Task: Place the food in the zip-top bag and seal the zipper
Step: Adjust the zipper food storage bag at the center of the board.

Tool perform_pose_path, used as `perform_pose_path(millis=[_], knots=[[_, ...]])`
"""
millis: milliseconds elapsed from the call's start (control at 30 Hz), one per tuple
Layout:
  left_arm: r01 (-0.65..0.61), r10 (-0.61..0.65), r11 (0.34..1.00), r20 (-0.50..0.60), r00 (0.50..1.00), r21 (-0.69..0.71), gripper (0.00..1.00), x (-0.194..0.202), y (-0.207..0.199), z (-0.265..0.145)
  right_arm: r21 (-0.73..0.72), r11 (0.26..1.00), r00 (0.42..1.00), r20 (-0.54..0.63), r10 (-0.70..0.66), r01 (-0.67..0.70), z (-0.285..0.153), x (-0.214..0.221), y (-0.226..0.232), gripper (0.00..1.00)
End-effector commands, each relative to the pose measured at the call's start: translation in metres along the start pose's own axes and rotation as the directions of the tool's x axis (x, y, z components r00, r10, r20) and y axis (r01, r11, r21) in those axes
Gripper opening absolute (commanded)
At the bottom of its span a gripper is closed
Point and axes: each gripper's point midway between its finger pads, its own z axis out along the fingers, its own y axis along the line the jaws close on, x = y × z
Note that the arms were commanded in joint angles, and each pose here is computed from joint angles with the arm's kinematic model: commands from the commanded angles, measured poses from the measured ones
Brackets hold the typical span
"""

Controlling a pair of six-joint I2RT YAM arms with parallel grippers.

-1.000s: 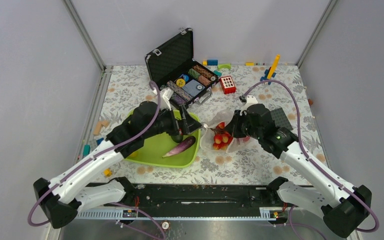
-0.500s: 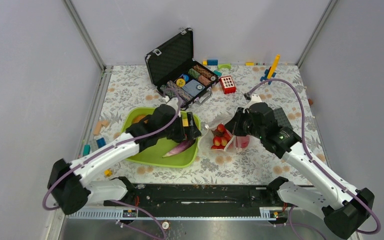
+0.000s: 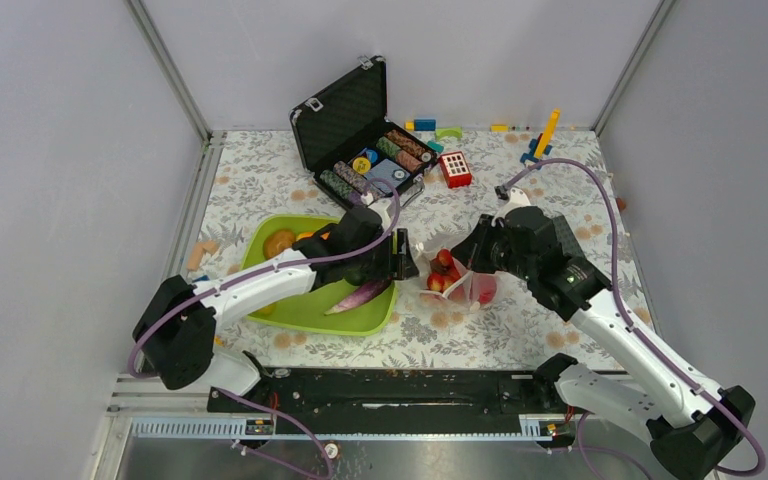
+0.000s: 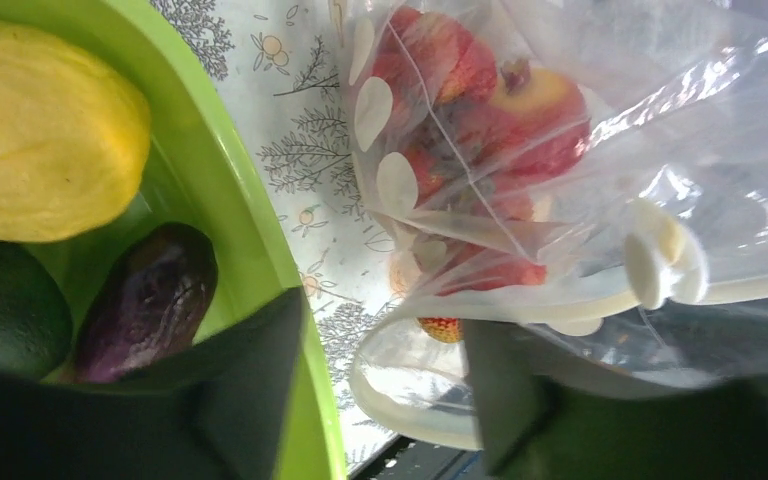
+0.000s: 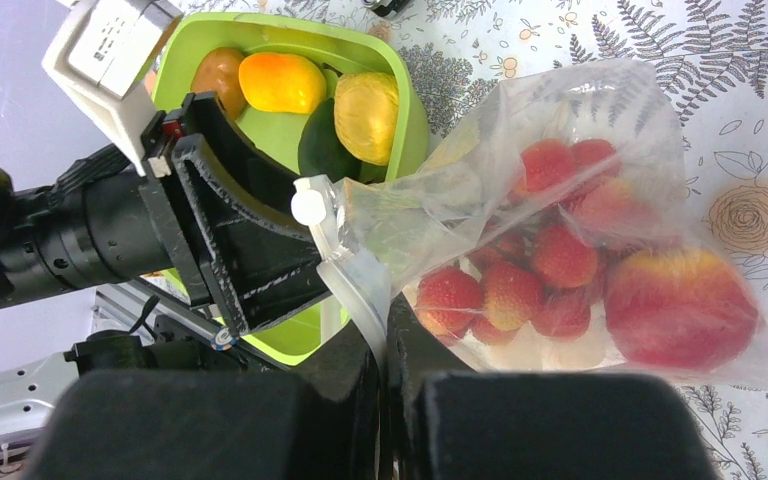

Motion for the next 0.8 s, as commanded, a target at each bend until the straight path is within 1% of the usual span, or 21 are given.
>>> perform_pose_path(millis=[0, 33, 133, 167, 233, 333, 400, 500, 567, 633, 667, 767], knots=[[-0.044, 0.035, 0.995, 0.09, 0.995, 0.095, 0.45, -0.034, -0.033, -0.008, -0.07, 0.997, 0.997, 0.071, 0.02, -0.015, -0.018, -0.024, 0.021, 0.0], [-0.045, 0.036, 0.994, 0.095, 0.995, 0.102, 0.37, -0.035, -0.035, -0.01, -0.062, 0.998, 0.997, 0.071, 0.02, -0.016, -0.018, -0.024, 0.019, 0.0], [-0.046, 0.031, 0.991, 0.116, 0.993, 0.128, 0.04, -0.039, -0.042, -0.018, -0.025, 1.0, 0.997, 0.07, 0.015, -0.013, -0.018, -0.021, 0.009, 0.0], [-0.049, 0.031, 0.989, 0.128, 0.991, 0.141, 0.0, -0.042, -0.046, -0.024, -0.006, 1.0, 0.998, 0.066, 0.008, -0.008, -0.017, -0.019, 0.005, 0.0], [-0.063, 0.037, 0.983, 0.147, 0.988, 0.172, 0.0, -0.046, -0.054, -0.032, 0.038, 0.999, 0.999, 0.044, -0.018, 0.017, -0.016, -0.013, -0.006, 0.0], [-0.089, 0.049, 0.971, 0.18, 0.982, 0.223, 0.0, -0.053, -0.071, -0.047, 0.16, 0.983, 0.996, 0.012, -0.091, 0.088, -0.015, -0.007, -0.033, 0.02], [-0.116, 0.064, 0.958, 0.2, 0.978, 0.261, 0.0, -0.058, -0.085, -0.056, 0.251, 0.951, 0.984, -0.032, -0.177, 0.179, -0.021, -0.005, -0.053, 0.04], [-0.153, 0.086, 0.941, 0.225, 0.971, 0.301, 0.0, -0.069, -0.105, -0.065, 0.392, 0.883, 0.966, -0.081, -0.247, 0.258, -0.031, -0.008, -0.082, 0.09], [-0.175, 0.098, 0.928, 0.236, 0.967, 0.33, 0.0, -0.077, -0.118, -0.069, 0.417, 0.854, 0.95, -0.118, -0.289, 0.311, -0.036, -0.008, -0.089, 0.14], [-0.186, 0.103, 0.921, 0.246, 0.964, 0.341, 0.0, -0.086, -0.129, -0.071, 0.428, 0.837, 0.94, -0.135, -0.314, 0.341, -0.039, -0.009, -0.092, 0.17], [-0.197, 0.109, 0.918, 0.258, 0.96, 0.345, 0.0, -0.093, -0.135, -0.075, 0.436, 0.83, 0.937, -0.132, -0.322, 0.347, -0.041, -0.011, -0.094, 0.17], [-0.207, 0.122, 0.928, 0.271, 0.955, 0.31, 0.0, -0.104, -0.138, -0.074, 0.467, 0.811, 0.933, -0.107, -0.345, 0.353, -0.049, -0.02, -0.097, 0.19]])
